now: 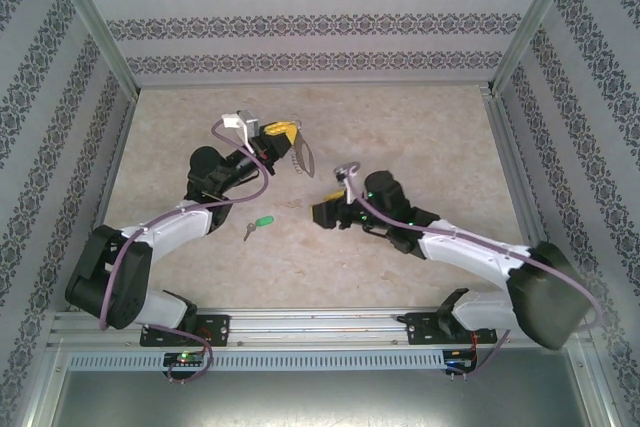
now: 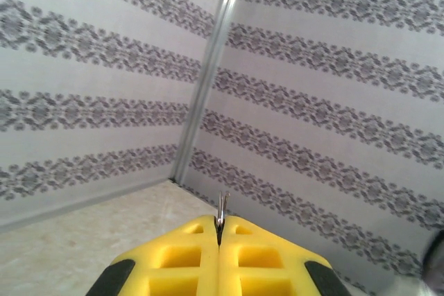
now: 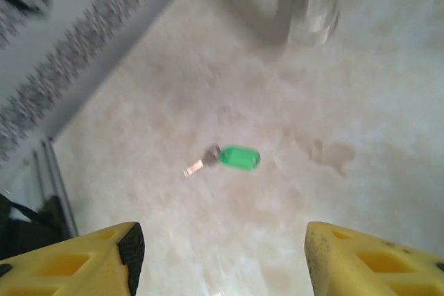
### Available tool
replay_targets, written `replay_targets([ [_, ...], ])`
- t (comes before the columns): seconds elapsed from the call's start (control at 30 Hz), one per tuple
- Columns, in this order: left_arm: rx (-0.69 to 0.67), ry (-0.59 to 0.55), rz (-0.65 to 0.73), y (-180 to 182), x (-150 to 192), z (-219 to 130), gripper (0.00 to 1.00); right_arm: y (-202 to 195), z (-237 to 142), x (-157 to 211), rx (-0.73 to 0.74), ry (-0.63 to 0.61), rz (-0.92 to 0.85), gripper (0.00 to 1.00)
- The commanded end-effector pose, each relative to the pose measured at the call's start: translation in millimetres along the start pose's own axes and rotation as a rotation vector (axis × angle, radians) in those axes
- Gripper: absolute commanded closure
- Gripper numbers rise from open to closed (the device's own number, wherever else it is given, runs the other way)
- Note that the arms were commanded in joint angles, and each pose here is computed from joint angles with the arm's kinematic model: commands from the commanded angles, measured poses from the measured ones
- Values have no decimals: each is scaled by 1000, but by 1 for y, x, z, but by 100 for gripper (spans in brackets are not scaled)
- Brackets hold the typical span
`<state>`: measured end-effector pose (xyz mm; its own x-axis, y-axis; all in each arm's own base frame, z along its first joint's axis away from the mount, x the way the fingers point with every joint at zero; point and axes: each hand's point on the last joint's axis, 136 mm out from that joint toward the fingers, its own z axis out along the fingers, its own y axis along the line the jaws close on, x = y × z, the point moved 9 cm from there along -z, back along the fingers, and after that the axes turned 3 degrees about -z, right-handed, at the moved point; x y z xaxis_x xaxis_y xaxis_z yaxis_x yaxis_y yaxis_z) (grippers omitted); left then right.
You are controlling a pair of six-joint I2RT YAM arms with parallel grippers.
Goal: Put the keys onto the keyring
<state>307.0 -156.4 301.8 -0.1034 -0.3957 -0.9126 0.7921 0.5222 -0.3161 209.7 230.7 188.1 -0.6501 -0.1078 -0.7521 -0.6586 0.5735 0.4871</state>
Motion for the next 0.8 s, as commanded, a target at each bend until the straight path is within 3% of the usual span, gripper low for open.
replay_targets([
  [0.0,3,-133,58,9,-30,2,100,3,22,9,92,62,-83,38],
  [0.3,-41,-176,50,29,-43,-6,100,19,78,22,91,206,-244,45],
  [0.77,-62,-189,50,44,-61,-17,100,24,155,14,-42,350,-405,45],
])
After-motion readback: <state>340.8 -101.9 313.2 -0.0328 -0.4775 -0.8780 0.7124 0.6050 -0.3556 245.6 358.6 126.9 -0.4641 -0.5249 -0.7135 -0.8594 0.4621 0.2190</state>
